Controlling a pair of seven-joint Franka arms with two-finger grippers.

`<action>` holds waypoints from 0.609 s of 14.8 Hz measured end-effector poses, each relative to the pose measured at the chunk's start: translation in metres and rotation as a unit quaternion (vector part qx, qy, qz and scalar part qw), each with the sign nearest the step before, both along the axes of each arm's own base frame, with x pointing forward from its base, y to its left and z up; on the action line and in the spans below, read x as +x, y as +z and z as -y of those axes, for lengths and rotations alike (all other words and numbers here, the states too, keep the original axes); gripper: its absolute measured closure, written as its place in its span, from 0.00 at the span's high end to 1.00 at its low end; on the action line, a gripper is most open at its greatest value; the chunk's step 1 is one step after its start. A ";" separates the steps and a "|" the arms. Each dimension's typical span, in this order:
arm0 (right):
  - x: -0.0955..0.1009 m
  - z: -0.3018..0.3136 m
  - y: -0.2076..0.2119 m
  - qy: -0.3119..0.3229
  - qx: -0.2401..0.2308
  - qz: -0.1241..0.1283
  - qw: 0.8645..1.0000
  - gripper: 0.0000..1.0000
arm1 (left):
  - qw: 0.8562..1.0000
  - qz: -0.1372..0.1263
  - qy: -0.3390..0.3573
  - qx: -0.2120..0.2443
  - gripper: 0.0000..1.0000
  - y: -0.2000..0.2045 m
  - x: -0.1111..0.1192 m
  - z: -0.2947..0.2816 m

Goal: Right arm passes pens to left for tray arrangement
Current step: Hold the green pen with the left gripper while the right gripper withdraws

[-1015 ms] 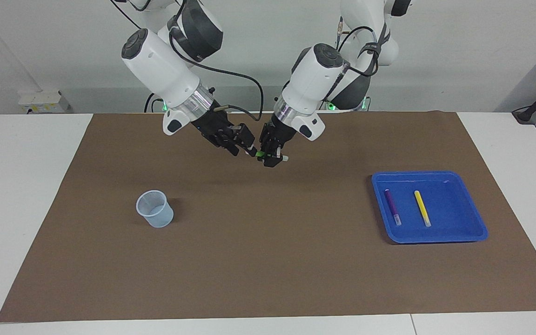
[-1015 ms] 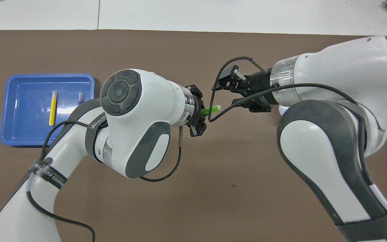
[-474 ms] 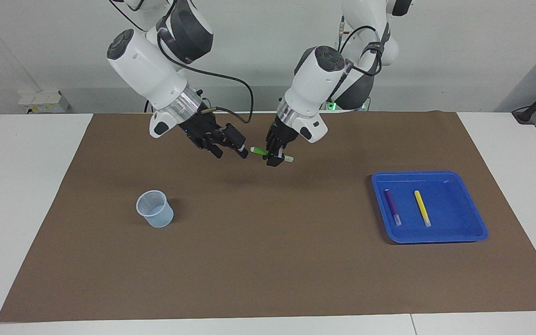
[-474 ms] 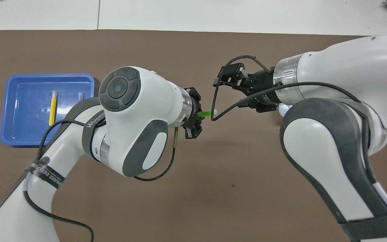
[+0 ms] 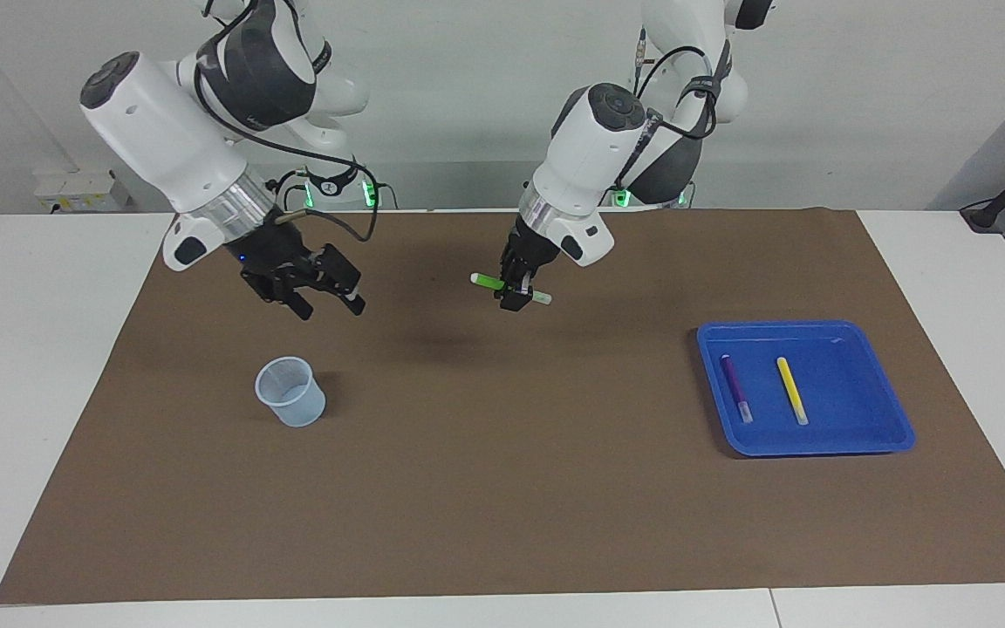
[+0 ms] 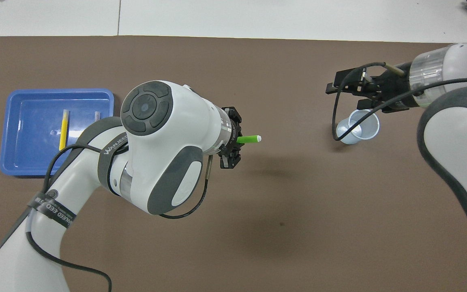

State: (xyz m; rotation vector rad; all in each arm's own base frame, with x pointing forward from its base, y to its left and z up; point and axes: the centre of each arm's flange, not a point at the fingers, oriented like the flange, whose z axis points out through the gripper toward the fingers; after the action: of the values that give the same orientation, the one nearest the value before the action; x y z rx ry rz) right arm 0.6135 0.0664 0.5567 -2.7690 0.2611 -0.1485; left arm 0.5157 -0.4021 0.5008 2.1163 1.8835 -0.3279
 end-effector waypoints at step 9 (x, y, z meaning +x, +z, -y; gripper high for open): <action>-0.015 0.075 0.019 0.027 -0.148 0.002 0.989 1.00 | 0.995 0.025 -0.085 0.035 0.08 -0.004 -0.003 -0.004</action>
State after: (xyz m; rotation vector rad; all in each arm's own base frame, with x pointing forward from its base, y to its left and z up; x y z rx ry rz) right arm 0.5986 -0.0088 0.5755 -3.0658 0.1740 -0.1914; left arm 0.5128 -0.3982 0.4970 2.3156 1.7143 -0.2470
